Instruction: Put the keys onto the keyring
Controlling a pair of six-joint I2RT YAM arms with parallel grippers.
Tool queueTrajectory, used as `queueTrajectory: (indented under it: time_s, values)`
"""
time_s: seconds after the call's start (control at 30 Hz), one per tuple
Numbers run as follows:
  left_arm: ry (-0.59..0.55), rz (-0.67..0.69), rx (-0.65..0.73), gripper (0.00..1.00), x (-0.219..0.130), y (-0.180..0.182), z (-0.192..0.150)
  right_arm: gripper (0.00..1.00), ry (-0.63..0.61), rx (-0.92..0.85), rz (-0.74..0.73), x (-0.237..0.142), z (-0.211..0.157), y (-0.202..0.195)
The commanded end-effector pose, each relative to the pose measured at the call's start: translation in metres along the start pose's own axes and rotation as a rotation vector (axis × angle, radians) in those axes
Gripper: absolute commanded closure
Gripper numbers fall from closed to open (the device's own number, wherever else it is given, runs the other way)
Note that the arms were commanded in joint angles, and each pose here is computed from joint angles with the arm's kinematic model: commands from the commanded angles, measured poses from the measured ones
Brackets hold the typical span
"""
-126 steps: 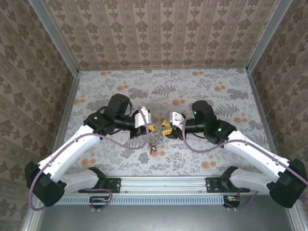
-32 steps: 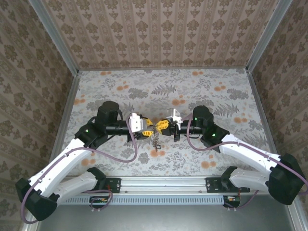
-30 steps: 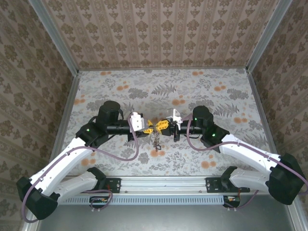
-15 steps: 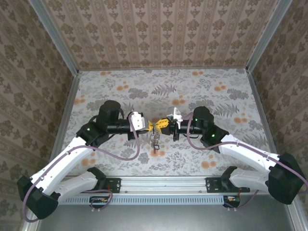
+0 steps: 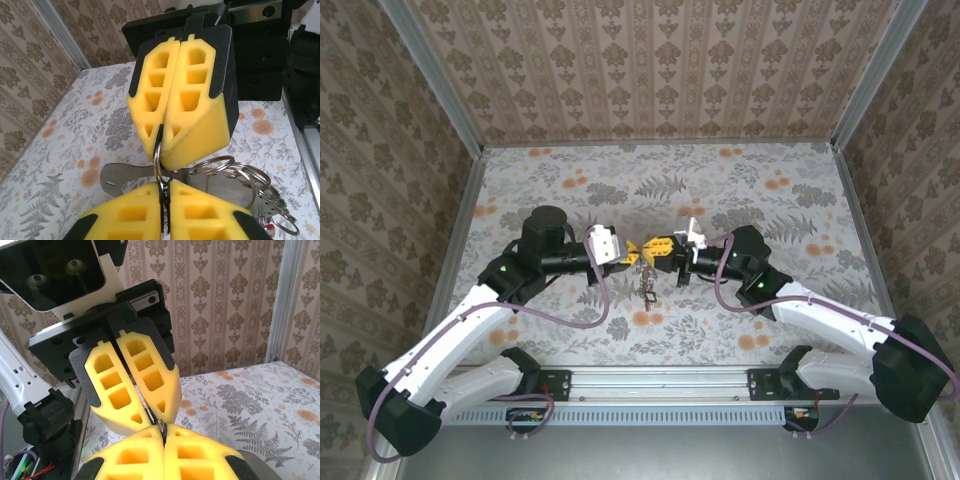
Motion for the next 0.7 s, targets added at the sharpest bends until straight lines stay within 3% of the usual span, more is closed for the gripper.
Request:
queueTrajectory:
  time_s: [0.0, 0.3, 0.67]
  values:
    - [0.032, -0.056, -0.098, 0.8, 0.005, -0.007, -0.015, 1.0, -0.198, -0.094, -0.036, -0.003, 0.042, -0.002]
    - [-0.077, -0.044, -0.139, 0.73, 0.001, -0.001, 0.001, 1.0, -0.169, -0.095, -0.019, -0.004, 0.036, 0.002]
    - [-0.082, -0.032, -0.135, 0.7, -0.018, 0.001, 0.01, 1.0, -0.075, -0.117, 0.027, -0.007, 0.027, 0.009]
Point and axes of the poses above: each hand's point on the last joint's axis, 136 mm out from that joint toward the fingers, its own x axis out along the fingers, its own y axis along the line the jaws close on, z = x × y, the point moved 8 cm from there along -x, back along the fingers, and after that the axes turned 6 degrees about -x, right-handed, at the moved point
